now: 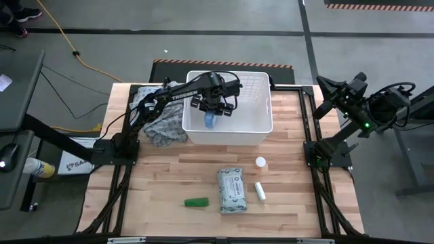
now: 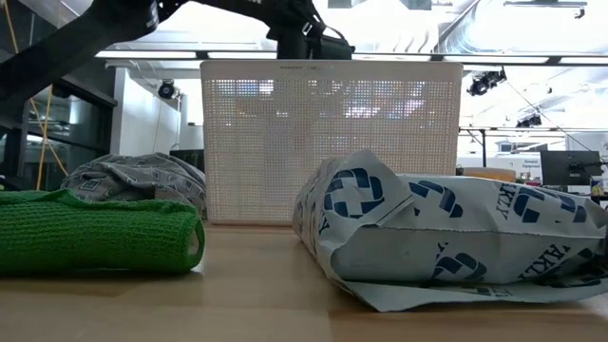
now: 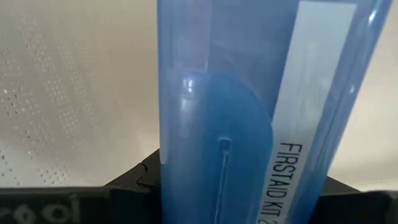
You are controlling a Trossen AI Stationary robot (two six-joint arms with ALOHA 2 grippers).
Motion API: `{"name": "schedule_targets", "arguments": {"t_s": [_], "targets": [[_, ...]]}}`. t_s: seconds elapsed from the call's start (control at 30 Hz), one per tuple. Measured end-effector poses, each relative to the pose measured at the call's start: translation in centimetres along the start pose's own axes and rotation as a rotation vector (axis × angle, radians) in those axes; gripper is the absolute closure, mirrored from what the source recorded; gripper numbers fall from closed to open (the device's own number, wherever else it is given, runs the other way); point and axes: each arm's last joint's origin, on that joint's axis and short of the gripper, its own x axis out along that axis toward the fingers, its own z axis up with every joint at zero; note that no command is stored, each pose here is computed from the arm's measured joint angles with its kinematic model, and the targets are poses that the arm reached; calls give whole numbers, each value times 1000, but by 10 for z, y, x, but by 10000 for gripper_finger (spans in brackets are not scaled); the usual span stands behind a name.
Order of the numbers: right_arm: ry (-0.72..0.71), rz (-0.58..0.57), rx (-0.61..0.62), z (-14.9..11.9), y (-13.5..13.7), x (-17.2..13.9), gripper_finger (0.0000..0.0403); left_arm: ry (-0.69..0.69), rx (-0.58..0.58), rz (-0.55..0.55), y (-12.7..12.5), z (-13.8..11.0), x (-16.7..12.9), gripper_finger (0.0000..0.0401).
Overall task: Pick & place medical supplies in basket/bin
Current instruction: Put the blue first aid kit into the white bin
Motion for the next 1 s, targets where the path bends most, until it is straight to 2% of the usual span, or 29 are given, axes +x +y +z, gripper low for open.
{"name": "schedule_targets", "arguments": {"t_s": [0.27, 1.0], "targets": [[0, 0, 40, 0, 0, 0, 403, 2, -3, 4, 0, 0, 0, 190], [0, 0, 38, 0, 0, 0, 403, -9, -19, 1, 0, 0, 0, 190]]}}
